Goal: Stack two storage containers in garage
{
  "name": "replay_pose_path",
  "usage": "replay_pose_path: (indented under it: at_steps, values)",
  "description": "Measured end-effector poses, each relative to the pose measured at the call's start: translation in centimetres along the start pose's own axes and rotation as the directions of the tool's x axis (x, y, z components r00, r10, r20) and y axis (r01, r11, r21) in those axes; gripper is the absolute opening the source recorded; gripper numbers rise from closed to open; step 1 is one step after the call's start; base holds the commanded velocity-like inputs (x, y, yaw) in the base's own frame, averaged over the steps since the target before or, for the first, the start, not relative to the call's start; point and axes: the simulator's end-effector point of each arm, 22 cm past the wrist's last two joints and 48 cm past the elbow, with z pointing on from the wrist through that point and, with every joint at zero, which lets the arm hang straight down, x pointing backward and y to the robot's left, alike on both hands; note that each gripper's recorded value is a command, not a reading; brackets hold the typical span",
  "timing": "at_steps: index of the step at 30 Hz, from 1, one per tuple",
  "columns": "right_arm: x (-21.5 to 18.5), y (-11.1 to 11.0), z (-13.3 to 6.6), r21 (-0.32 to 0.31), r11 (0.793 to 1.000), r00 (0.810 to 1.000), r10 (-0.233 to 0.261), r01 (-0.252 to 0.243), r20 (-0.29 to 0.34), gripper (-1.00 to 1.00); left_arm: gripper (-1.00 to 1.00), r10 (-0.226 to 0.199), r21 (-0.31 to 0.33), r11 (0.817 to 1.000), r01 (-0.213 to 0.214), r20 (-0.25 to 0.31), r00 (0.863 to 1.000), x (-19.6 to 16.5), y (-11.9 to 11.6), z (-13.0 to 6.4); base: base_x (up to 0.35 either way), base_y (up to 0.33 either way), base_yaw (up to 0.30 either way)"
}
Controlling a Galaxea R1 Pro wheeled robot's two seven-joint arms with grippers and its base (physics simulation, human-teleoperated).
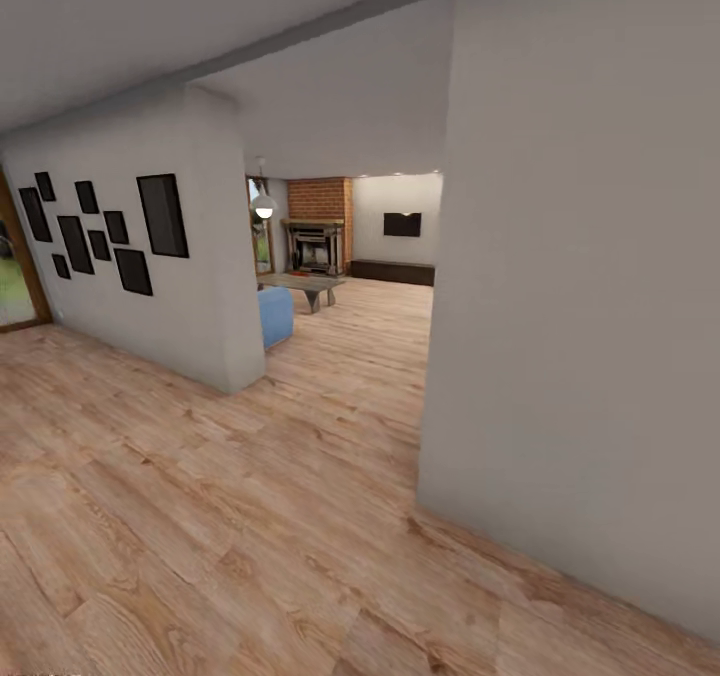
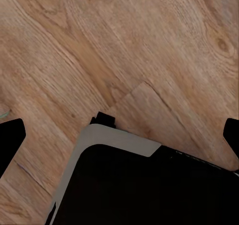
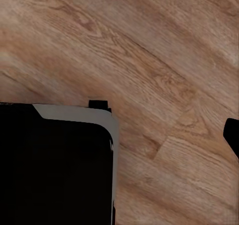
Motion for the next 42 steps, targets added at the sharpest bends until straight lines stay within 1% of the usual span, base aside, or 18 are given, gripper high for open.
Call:
replay_pose_path:
  at_steps: [19,23,42]
  values:
    - [0.01,0.00,0.00,0.000,1.000,1.000,0.000,0.000,0.000,1.00,1.00,0.000,0.000,1.000,0.000,0.000,1.000,-0.01,-0.01,0.00,0.323,0.000,0.273]
    - [0.01,0.19,0.00,-0.012,1.000,1.000,-0.010,0.010,0.000,1.00,1.00,0.000,0.000,1.000,0.000,0.000,1.000,-0.02,-0.02,0.00,0.323,0.000,0.038]
    - [-0.05,0.42,-0.01,-0.017,1.000,1.000,-0.019,0.019,0.003,1.00,1.00,0.000,0.000,1.000,0.000,0.000,1.000,-0.03,-0.03,0.00,0.323,0.000,0.001]
